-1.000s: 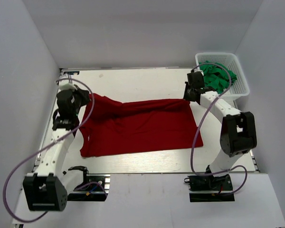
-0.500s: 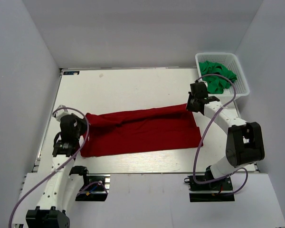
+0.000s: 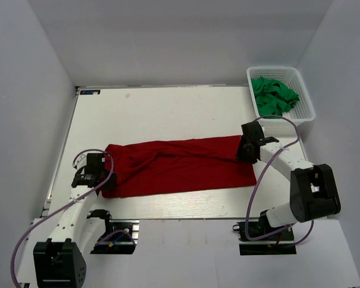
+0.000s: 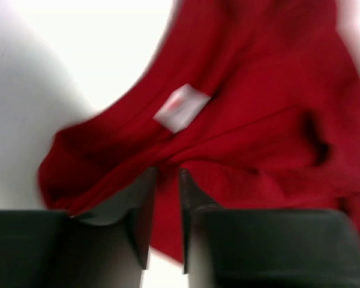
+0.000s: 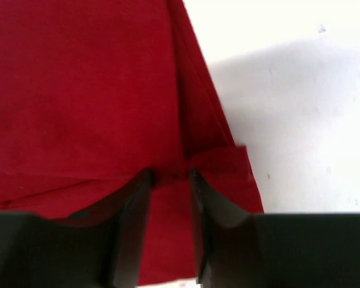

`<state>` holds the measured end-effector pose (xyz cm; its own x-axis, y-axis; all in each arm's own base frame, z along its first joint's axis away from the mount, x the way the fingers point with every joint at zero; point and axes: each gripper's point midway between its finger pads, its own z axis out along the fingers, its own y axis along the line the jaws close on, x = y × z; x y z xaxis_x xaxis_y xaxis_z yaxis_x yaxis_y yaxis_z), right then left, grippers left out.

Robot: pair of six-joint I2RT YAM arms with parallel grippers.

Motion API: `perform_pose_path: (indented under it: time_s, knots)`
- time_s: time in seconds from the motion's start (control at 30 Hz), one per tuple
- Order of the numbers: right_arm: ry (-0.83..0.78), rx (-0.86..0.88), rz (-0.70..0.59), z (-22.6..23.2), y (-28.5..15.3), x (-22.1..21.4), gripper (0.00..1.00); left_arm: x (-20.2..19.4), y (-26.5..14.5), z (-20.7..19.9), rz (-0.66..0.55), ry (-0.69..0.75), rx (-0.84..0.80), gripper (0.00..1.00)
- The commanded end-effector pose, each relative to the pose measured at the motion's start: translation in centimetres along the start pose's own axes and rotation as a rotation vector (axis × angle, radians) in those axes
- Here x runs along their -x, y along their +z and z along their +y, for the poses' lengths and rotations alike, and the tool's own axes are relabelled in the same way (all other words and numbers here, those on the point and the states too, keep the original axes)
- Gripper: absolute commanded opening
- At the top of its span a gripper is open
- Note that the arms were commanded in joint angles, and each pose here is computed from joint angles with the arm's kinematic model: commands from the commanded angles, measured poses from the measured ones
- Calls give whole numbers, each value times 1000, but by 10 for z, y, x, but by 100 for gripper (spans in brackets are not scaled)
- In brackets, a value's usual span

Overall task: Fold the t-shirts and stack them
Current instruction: Fold the other side of the tshirt into a rectangle

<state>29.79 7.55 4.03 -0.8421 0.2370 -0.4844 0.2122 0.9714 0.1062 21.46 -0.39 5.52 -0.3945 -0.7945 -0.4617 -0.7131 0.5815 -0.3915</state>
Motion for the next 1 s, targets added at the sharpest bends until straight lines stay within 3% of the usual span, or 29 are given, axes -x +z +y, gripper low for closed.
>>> perform_pose_path:
  time_s: [0.0,0.07,0.1,0.13,0.17,0.23,0.3,0.37,0.4,0.47,0.5,0.67,0.97]
  knots:
    - [15,-64,-25,-16,-18,1,44,-24,-13,24,137,-48,149,34]
    - [-1,-94,-8,-24,-26,-5,52,-27,-16,20,165,-72,146,44]
    - [7,-90,-46,-25,-35,2,70,-27,-19,20,173,-69,159,64]
    - [-1,-93,-50,-27,-39,3,86,-23,-18,18,170,-86,164,74]
    - [-10,-91,-52,-28,-43,3,90,-14,-22,10,145,-90,145,81]
    - [-46,-24,-98,-17,-54,17,90,4,-25,-10,96,-67,103,94]
    - [-88,59,-161,2,-60,36,90,19,-24,-26,65,-4,65,96]
    - [-135,213,-143,32,-62,37,90,35,-24,-61,35,62,-69,99]
    - [-169,328,-163,55,-66,43,90,30,-22,-73,80,133,-122,99]
    - [-181,406,-137,74,-62,42,90,33,-20,-110,83,233,-296,99]
    - [-183,440,-129,82,-61,42,90,20,-21,-121,142,294,-372,99]
    - [-162,454,-91,90,-50,42,90,-7,17,-132,277,385,-361,92]
    - [-144,419,-60,81,-44,32,90,-32,27,-146,304,459,-411,60]
